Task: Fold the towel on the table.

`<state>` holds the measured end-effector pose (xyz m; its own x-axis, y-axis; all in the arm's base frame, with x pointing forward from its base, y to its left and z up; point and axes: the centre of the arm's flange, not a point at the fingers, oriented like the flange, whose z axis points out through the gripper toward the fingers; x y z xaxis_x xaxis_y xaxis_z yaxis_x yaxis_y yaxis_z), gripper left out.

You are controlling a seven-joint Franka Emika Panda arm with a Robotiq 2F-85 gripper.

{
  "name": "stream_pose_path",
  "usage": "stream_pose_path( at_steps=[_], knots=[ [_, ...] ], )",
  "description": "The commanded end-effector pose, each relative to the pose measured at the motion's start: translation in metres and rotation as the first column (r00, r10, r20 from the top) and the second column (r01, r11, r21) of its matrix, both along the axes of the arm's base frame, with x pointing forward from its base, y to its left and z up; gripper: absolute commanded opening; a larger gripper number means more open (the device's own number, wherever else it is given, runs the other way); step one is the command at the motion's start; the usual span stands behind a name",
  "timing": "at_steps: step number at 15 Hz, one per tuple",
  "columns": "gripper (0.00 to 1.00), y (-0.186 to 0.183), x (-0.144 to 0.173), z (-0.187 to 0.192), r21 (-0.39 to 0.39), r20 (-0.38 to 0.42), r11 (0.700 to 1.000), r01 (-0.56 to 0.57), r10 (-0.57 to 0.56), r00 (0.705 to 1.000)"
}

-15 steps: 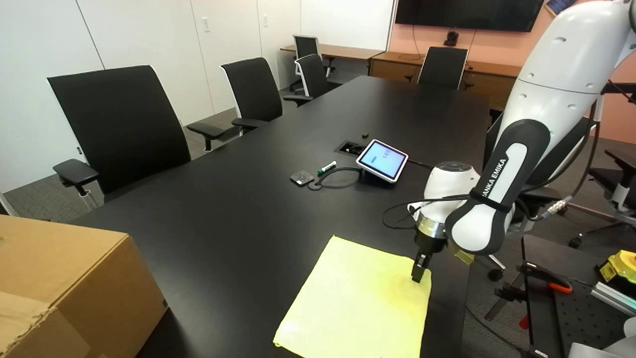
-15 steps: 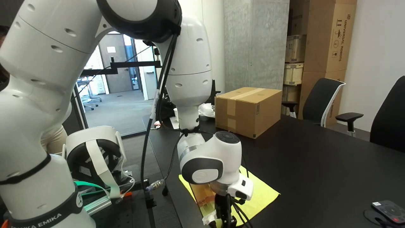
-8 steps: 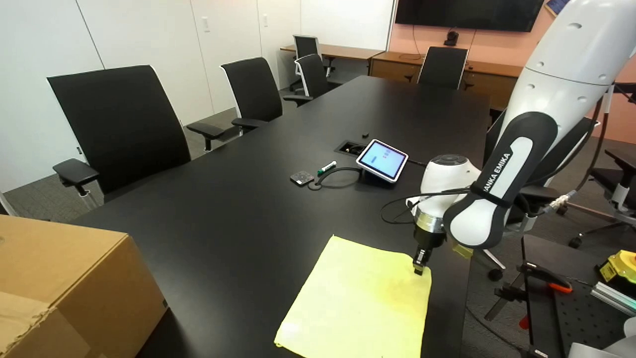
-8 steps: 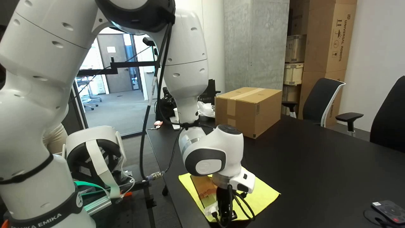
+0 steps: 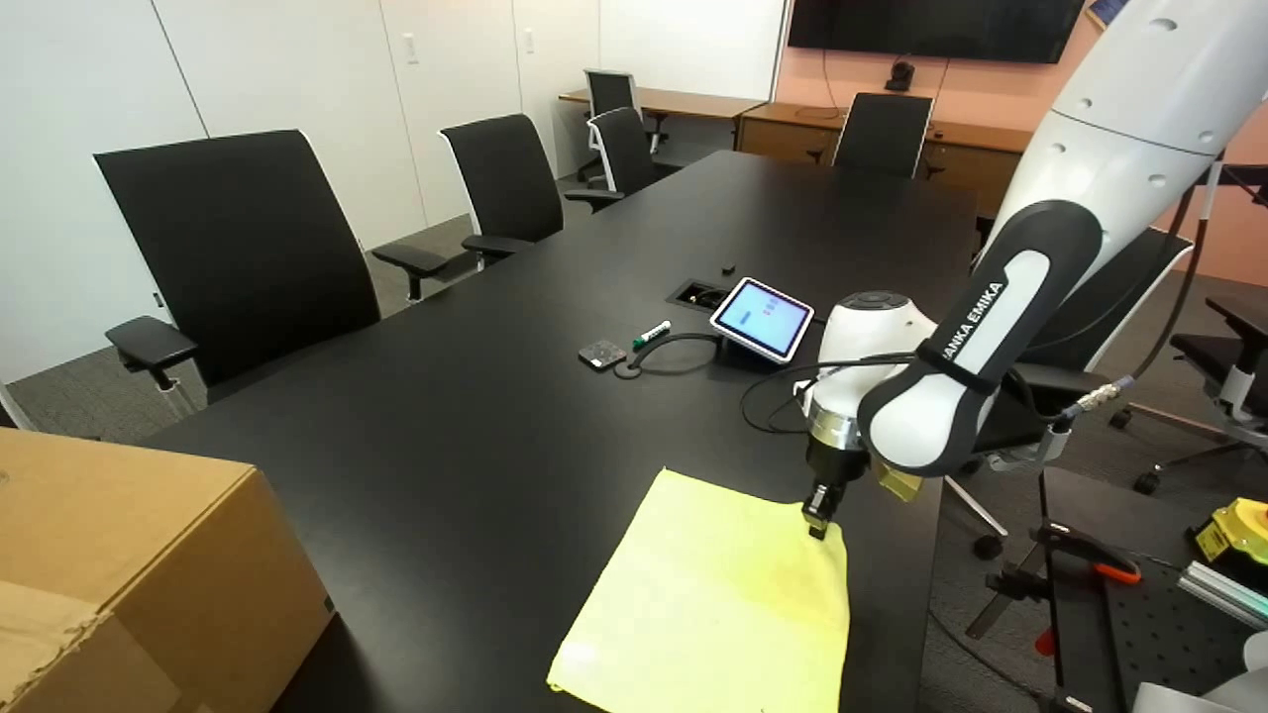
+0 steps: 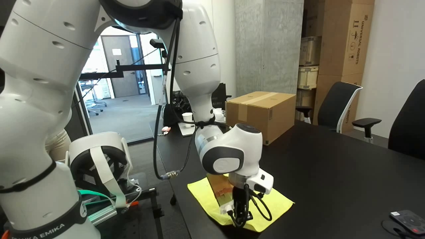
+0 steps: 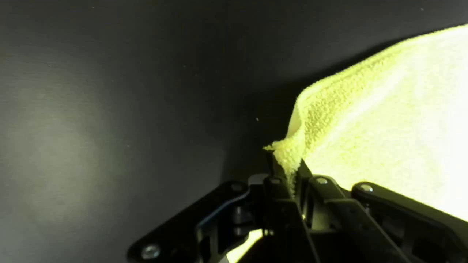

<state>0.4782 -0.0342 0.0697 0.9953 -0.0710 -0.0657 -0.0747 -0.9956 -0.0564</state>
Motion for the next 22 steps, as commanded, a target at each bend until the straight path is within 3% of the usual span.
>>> stream_pose_path(
  at_steps=[1,10,19,21,22],
  knots=[
    [0.12,0.013,0.029,0.017,0.052,0.03,0.997,0.064,-0.066,0.997],
    [0.11,0.022,0.118,0.036,0.062,0.161,0.965,0.255,-0.262,0.952],
    [0.12,0.047,0.182,0.026,0.05,0.207,0.95,0.307,-0.311,0.928],
    [0.16,0.052,0.192,0.026,0.044,0.216,0.947,0.319,-0.32,0.922],
    [0.34,0.054,0.198,0.028,0.041,0.224,0.945,0.325,-0.325,0.919]
  ],
)
